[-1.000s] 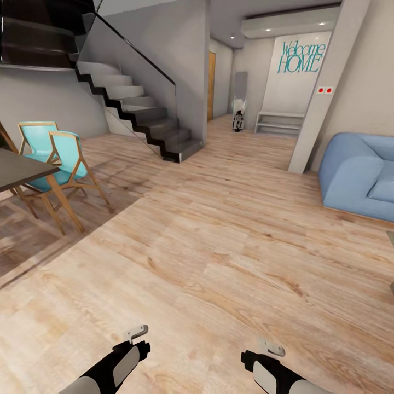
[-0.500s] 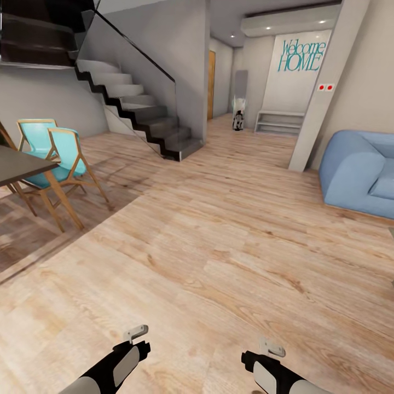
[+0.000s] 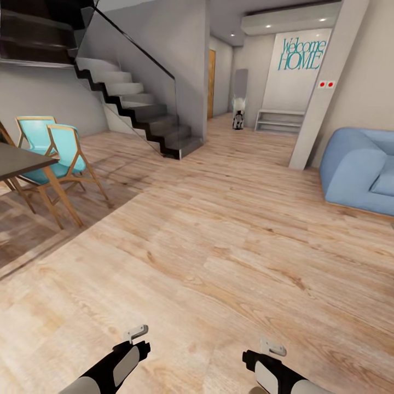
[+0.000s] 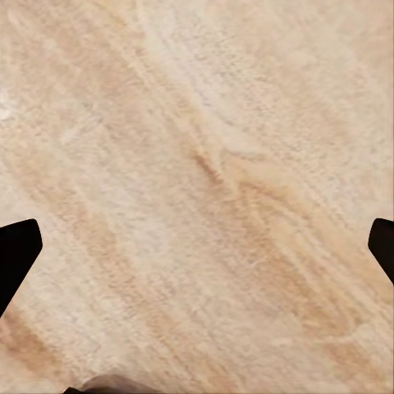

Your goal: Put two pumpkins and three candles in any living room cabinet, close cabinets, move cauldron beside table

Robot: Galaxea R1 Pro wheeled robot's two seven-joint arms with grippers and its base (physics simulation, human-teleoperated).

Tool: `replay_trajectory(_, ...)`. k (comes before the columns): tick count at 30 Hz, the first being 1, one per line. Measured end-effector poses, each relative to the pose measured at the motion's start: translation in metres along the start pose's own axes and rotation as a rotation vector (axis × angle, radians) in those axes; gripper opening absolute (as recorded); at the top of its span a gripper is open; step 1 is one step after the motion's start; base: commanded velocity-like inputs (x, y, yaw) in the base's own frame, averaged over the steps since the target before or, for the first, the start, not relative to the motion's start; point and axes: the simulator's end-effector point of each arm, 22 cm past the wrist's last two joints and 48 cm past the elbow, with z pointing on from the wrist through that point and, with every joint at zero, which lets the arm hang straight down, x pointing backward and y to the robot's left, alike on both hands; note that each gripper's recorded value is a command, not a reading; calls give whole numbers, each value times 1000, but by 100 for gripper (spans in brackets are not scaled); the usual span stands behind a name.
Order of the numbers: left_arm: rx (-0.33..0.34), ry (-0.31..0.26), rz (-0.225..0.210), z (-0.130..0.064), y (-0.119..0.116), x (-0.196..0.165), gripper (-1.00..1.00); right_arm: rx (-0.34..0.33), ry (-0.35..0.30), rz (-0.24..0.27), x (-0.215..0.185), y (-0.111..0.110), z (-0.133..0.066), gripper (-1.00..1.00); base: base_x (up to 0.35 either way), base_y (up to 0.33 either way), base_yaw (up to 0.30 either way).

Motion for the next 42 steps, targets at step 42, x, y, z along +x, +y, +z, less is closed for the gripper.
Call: replay_trajectory(42, 16, 3, 7, 79, -8, 54, 100, 48, 56, -8, 76, -21, 81, 100, 0, 0, 0)
